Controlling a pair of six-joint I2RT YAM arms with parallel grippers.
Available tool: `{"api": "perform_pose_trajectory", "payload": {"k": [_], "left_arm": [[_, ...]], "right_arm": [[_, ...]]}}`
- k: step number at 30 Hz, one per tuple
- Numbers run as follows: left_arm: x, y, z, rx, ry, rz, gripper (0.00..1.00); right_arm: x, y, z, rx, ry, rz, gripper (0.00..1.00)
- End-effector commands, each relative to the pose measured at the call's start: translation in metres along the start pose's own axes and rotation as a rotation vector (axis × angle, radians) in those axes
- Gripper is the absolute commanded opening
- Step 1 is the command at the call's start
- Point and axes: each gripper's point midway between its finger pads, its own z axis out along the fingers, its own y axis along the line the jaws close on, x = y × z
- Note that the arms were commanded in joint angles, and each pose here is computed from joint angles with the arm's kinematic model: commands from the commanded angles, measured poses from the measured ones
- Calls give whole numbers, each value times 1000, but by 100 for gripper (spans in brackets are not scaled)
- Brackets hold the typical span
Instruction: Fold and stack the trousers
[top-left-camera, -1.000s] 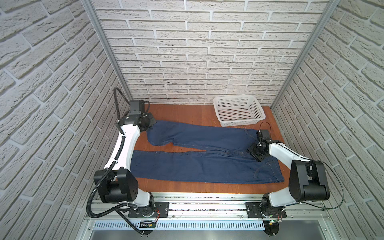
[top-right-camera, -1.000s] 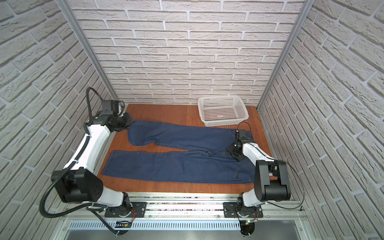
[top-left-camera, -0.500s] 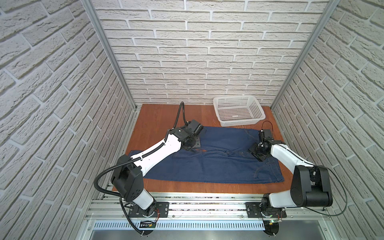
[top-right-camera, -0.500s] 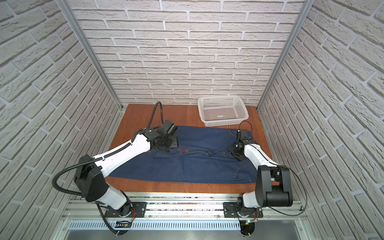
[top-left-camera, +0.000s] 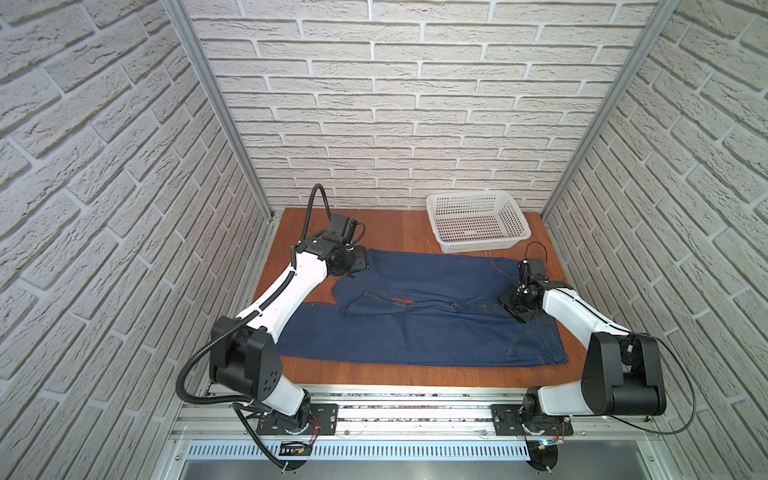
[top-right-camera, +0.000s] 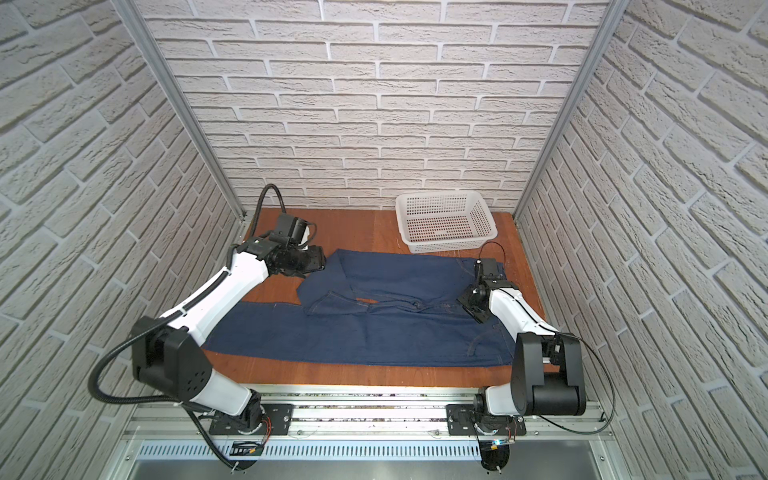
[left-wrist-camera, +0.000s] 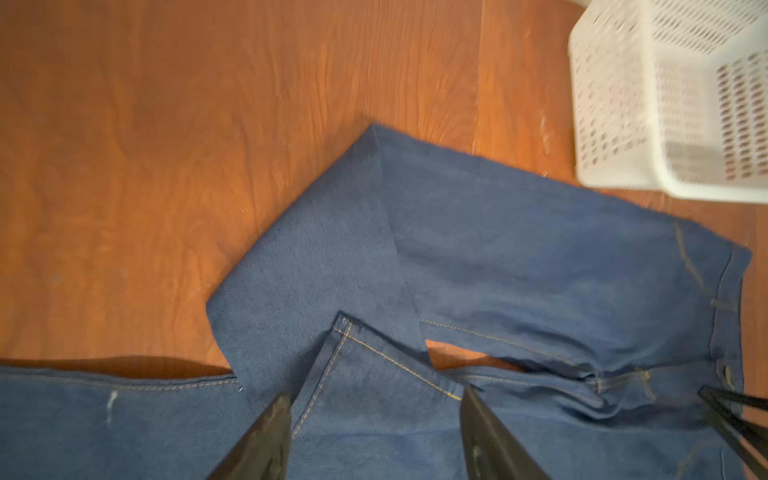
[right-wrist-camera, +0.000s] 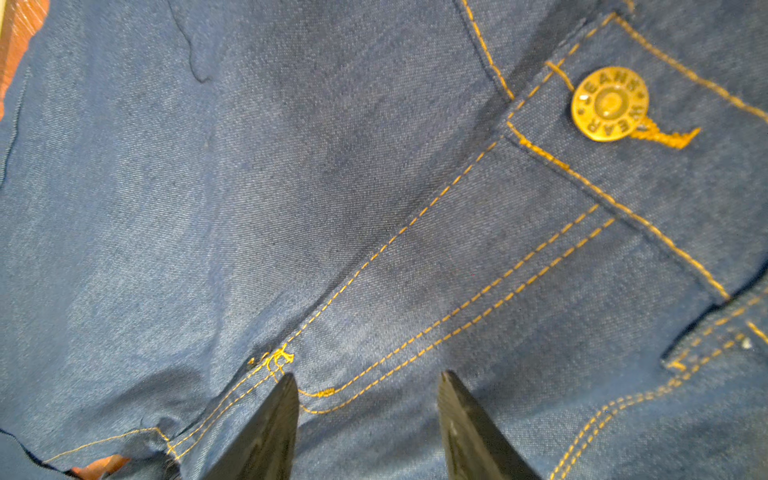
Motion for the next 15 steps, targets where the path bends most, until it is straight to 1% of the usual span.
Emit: {"api": "perform_pose_trajectory", "payload": {"k": [1, 5, 7, 11, 15], "left_arm": [[21, -10, 31, 146, 137, 35, 64], [32, -15, 57, 234, 216, 11, 65], [38, -16, 69, 250, 252, 1, 65], [51, -10, 88, 245, 318, -20, 64], [65, 2, 103, 204, 363, -34, 67]], "right_arm": [[-9, 10, -14, -38, -36, -20, 56], [-9, 10, -15, -37, -36, -28, 56], [-9, 9, -15, -37, -33, -31, 56], [-9, 10, -17, -41, -36, -32, 55], [-9, 10, -17, -42, -37, -34, 56]]}}
